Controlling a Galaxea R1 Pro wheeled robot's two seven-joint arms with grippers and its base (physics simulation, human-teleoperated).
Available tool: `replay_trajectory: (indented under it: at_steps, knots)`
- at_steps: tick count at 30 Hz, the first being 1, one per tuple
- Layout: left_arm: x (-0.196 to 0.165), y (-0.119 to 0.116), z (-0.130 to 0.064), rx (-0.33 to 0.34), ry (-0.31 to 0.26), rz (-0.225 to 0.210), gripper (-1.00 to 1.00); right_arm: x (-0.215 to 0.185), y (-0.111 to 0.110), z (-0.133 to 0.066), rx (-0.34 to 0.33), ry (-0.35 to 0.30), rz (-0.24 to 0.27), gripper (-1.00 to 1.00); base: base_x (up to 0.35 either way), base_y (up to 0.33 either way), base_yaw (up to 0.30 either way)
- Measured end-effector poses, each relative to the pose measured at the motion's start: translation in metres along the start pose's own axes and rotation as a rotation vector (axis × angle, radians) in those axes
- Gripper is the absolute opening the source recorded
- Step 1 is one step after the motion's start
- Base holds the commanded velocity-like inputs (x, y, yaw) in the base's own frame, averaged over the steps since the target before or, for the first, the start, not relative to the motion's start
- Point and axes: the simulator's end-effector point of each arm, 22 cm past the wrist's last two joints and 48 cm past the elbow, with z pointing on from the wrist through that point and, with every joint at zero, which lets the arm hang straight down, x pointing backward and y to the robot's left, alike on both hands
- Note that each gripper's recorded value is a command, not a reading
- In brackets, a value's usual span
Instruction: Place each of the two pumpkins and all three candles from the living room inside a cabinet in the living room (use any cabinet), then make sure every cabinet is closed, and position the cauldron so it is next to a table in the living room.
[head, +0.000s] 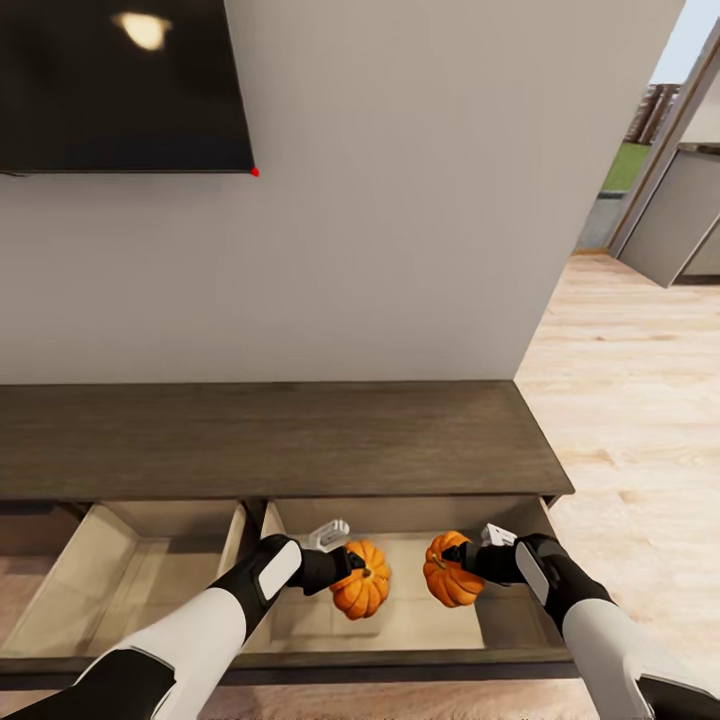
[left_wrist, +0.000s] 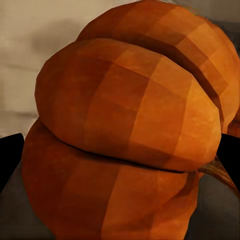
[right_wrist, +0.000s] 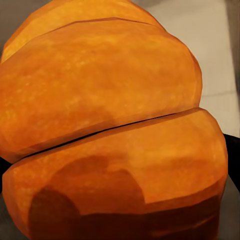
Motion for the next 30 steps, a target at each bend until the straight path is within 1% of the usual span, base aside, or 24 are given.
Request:
replay_trajectory:
  at_steps: [3, 7, 13, 17, 30]
  knots:
    - [0.002, 0.007, 0.002, -0.027, 0.006, -0.001, -1.00, -0.001, 0.000, 0.001, 0.001, 0.001, 0.000, -1.00, 0.000, 0.000, 0.000]
    - [0.004, 0.010, 0.004, -0.038, 0.011, -0.003, -1.00, 0.000, -0.002, 0.004, 0.004, 0.006, 0.001, -1.00, 0.000, 0.000, 0.000]
    - [0.007, 0.010, 0.008, -0.039, 0.018, -0.005, -1.00, 0.004, -0.004, 0.007, 0.007, 0.014, 0.004, -1.00, 0.000, 0.000, 0.000]
    - [0.001, 0.008, 0.009, -0.035, 0.013, -0.004, -1.00, 0.006, -0.006, 0.010, 0.009, 0.020, 0.006, -1.00, 0.000, 0.000, 0.000]
    - [0.004, 0.015, 0.015, -0.044, 0.024, -0.008, -1.00, 0.013, -0.011, 0.017, 0.014, 0.038, 0.013, -1.00, 0.000, 0.000, 0.000]
